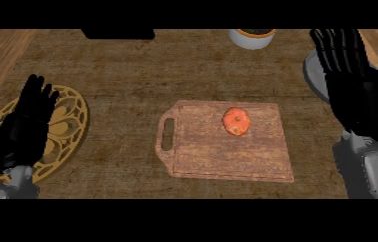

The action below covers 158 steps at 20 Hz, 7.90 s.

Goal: Pick the squash from the cutting board and place it in the pan

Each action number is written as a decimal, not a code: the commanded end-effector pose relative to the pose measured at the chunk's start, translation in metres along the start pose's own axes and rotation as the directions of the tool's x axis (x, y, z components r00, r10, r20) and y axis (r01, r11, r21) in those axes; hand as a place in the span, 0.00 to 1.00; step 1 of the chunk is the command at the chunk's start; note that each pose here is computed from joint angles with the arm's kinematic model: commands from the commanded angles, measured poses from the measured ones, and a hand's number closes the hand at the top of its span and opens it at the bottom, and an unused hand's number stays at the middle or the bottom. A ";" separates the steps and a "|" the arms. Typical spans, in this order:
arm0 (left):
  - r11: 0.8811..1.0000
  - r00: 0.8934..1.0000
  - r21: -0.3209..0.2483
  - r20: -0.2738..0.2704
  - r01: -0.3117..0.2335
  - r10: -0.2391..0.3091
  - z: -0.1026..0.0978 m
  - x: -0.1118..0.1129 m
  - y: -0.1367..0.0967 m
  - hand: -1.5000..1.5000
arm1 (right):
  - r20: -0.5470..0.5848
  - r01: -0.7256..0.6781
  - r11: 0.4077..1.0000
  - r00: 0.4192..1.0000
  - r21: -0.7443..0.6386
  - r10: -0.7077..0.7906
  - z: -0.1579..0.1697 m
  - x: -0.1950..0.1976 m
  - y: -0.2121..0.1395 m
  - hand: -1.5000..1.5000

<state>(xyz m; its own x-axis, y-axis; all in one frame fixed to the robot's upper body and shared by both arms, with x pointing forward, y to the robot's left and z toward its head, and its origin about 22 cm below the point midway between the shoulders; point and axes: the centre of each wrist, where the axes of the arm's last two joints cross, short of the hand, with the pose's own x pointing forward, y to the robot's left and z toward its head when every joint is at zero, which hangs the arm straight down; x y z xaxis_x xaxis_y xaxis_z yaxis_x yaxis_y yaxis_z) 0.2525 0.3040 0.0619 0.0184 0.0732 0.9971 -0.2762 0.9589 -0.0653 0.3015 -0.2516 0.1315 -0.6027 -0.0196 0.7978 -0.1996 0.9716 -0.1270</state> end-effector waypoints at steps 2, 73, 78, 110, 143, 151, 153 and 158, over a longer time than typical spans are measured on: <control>1.000 0.997 0.007 -0.080 -0.007 0.007 0.014 -0.027 -0.011 0.50 | -0.168 -0.006 0.989 0.986 -0.148 -0.019 0.031 -0.024 0.018 1.00; 0.999 0.954 -0.036 -0.300 -0.001 -0.010 0.045 -0.104 -0.033 0.50 | -0.786 -0.513 0.622 -0.195 0.592 0.587 0.022 -0.107 0.131 0.00; 0.998 0.946 -0.051 -0.324 -0.024 0.006 0.041 -0.100 -0.035 0.50 | -0.717 -0.540 0.577 -0.074 0.613 0.693 0.030 -0.137 0.127 1.00; 0.999 0.951 -0.028 -0.309 -0.027 0.017 0.047 -0.111 -0.033 0.50 | -0.592 -0.943 0.245 0.067 0.225 0.803 -0.060 -0.036 0.096 1.00; 0.993 0.963 -0.110 -0.271 -0.033 0.002 0.032 -0.102 -0.062 0.50 | -0.804 -0.985 0.167 0.072 0.033 0.590 -0.004 -0.076 -0.192 1.00; 0.991 0.963 -0.129 -0.269 -0.024 -0.012 0.025 -0.099 -0.065 0.50 | -0.835 -0.938 0.249 -0.068 0.240 0.546 0.027 -0.088 -0.198 0.00; 0.988 0.965 -0.151 -0.262 -0.024 -0.016 0.030 -0.101 -0.073 0.50 | -0.825 -0.944 0.247 -0.044 0.219 0.564 0.016 -0.080 -0.204 0.00; 0.990 0.959 -0.136 -0.283 -0.032 -0.008 0.039 -0.107 -0.059 0.50 | -0.826 -0.934 0.354 0.235 -0.046 0.512 0.007 -0.082 -0.197 0.00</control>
<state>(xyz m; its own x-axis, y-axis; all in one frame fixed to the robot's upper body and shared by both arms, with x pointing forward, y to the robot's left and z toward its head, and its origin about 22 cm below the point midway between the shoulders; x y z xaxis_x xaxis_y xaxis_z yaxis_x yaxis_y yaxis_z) 0.2387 0.2246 -0.0334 0.2735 0.1407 0.9515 -0.1448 0.9840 -0.1038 0.3806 -0.4473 0.0842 0.4911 0.7252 0.4826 0.4407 0.2710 -0.8558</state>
